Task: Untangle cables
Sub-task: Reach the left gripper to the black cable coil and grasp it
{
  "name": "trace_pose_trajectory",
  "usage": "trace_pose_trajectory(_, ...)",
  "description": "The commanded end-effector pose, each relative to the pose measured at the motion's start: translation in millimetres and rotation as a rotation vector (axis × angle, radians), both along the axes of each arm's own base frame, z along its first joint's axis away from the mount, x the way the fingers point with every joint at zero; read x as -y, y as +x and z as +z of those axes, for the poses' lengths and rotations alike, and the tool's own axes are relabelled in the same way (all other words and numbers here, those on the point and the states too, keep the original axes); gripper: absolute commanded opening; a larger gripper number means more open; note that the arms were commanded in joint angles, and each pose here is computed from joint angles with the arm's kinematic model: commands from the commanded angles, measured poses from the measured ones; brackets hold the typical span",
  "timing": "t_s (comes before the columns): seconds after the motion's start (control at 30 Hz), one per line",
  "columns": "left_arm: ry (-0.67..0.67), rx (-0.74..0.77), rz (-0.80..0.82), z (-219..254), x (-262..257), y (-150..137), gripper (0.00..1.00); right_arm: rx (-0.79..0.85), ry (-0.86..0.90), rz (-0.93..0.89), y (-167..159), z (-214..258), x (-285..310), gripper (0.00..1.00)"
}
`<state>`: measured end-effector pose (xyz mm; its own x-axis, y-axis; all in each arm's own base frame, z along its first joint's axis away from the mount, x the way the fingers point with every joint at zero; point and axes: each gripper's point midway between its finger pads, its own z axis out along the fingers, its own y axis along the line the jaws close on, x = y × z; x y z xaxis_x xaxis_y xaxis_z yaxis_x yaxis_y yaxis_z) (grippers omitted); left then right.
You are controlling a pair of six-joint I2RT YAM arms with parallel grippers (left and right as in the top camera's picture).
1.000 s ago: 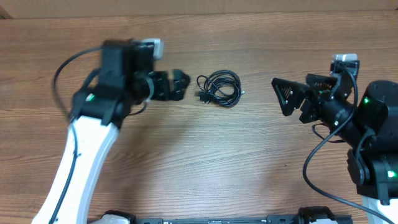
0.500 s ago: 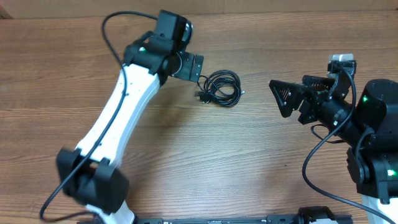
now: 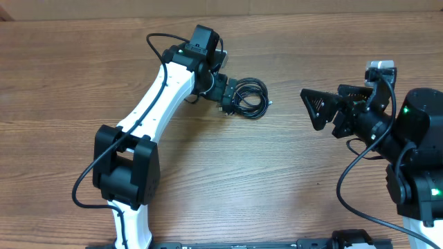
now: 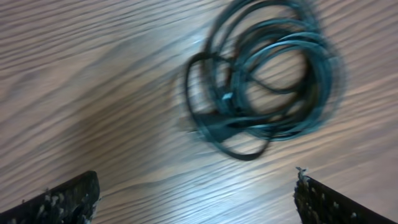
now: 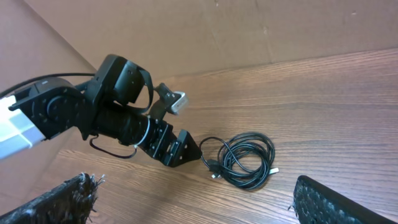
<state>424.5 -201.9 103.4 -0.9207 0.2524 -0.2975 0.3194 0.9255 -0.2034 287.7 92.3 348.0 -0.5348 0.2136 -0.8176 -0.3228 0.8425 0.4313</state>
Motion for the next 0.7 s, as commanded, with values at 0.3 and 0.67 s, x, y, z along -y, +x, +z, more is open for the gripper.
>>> trace_pose_trajectory(0.3,0.028,-0.048,0.192,1,-12,-2,1.00,0.023,-0.054,-0.029,-2,6,8,1.00)
trace_pose_trajectory(0.67,-0.019,-0.084,0.308,-19,-9,-3,0.97,0.009,-0.061,-0.042,-3,2,10,1.00)
